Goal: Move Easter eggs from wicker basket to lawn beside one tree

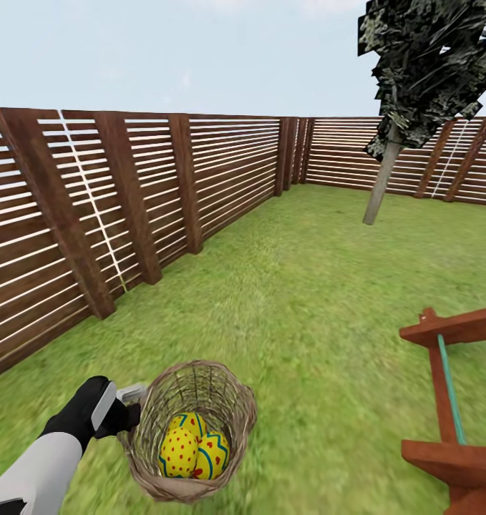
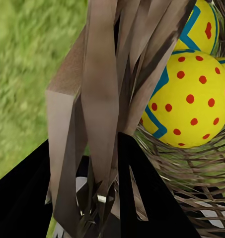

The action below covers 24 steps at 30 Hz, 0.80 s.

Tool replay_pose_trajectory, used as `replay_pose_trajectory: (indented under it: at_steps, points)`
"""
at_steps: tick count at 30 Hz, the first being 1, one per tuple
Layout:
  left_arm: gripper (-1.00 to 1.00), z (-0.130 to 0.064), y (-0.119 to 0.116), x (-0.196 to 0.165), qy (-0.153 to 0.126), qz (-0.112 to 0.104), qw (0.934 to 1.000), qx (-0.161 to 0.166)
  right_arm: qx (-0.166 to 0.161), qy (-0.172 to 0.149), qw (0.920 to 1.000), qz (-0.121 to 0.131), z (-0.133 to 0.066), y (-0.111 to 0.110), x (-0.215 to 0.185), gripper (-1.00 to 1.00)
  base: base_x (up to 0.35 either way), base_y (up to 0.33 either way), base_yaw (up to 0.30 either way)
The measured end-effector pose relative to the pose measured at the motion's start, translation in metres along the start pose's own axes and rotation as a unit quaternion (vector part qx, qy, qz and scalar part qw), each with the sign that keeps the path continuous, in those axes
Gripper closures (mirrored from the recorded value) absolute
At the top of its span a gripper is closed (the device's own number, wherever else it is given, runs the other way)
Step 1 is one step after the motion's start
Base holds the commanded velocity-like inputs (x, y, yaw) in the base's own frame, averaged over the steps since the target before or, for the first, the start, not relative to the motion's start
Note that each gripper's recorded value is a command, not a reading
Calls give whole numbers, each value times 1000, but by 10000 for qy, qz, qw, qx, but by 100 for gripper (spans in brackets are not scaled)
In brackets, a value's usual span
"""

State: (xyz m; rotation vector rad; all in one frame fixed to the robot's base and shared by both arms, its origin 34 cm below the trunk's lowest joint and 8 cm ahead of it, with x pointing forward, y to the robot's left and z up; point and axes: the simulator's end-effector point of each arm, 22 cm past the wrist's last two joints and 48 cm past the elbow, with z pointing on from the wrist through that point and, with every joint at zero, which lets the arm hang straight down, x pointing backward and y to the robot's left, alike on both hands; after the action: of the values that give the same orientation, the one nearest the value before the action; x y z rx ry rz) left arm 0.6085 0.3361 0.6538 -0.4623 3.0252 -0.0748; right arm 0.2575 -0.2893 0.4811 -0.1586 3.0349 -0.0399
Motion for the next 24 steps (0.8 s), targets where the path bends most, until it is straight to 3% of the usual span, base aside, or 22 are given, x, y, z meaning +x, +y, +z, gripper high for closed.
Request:
replay_pose_trajectory:
  at_steps: [24]
  points:
    - [100,0,0,0,-4,0,10000,0,0,0,10000,0,0,0,0,-100,323,0,0]
